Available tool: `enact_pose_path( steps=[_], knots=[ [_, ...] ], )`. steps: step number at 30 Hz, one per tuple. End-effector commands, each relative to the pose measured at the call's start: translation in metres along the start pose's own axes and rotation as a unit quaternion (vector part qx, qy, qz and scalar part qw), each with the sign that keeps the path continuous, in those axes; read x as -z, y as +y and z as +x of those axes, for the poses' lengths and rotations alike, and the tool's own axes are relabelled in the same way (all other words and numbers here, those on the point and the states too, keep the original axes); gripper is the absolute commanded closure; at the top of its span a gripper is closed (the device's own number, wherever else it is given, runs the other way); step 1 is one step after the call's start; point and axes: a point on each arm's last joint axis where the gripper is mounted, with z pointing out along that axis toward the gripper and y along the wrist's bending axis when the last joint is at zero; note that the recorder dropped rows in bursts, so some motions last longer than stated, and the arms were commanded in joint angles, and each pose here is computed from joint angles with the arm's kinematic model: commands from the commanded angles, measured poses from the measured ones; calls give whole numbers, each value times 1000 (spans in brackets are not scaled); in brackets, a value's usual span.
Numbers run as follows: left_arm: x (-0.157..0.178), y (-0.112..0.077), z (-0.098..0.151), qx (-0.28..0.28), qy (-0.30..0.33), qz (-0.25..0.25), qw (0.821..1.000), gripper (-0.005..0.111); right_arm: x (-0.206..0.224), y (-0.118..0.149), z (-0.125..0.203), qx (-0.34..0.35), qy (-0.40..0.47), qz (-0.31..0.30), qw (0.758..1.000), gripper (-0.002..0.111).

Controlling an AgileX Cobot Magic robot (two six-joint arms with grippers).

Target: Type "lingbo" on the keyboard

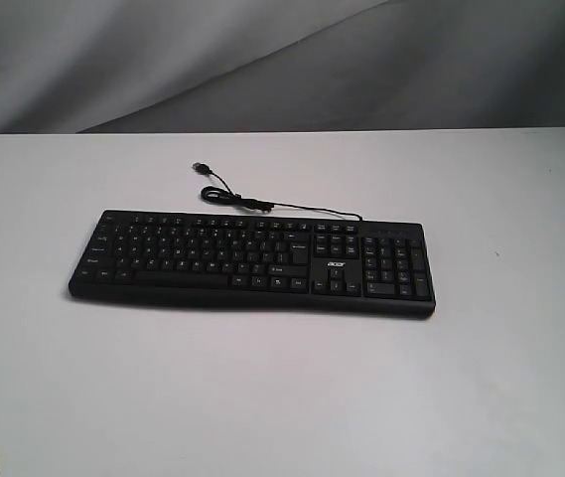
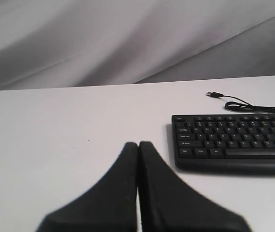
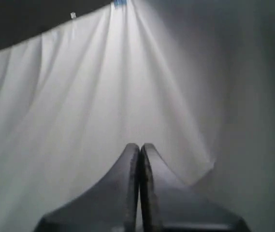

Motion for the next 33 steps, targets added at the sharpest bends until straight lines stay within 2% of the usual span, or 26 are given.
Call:
enact_pose_path(
  steps=[1, 3, 6, 10, 12, 15, 18, 21, 24, 27, 28, 30, 33],
  knots=[
    [0, 0, 1, 3, -3, 0, 1000, 106, -69, -10, 31, 17, 163, 0, 986, 108],
    [0, 0, 1, 3, -3, 0, 1000, 106, -97, -12, 53, 26, 235, -39, 971, 108],
    [0, 0, 1, 3, -3, 0, 1000, 106, -142, -16, 85, 37, 340, -107, 933, 108],
    [0, 0, 1, 3, -3, 0, 1000, 106, -193, -37, 127, 21, 455, -107, 884, 108],
    [0, 0, 1, 3, -3, 0, 1000, 106, -214, -45, 146, 7, 470, -119, 874, 108],
    [0, 0, 1, 3, -3, 0, 1000, 106, -238, -49, 165, 31, 472, -155, 867, 108],
    [0, 0, 1, 3, -3, 0, 1000, 106, -258, -53, 172, 93, 452, -154, 874, 108],
    [0, 0, 1, 3, -3, 0, 1000, 106, -274, -53, 173, 230, 415, -121, 872, 108],
    [0, 0, 1, 3, -3, 0, 1000, 106, -289, -41, 167, 364, 373, -97, 848, 108],
    [0, 0, 1, 3, -3, 0, 1000, 106, -304, -20, 155, 382, 333, -48, 861, 108],
    [0, 0, 1, 3, -3, 0, 1000, 106, -307, -11, 151, 377, 322, -51, 867, 108],
    [0, 0, 1, 3, -3, 0, 1000, 106, -311, 15, 150, 361, 309, -96, 875, 108],
    [0, 0, 1, 3, -3, 0, 1000, 106, -310, 49, 152, 350, 297, -160, 874, 108]
  ],
)
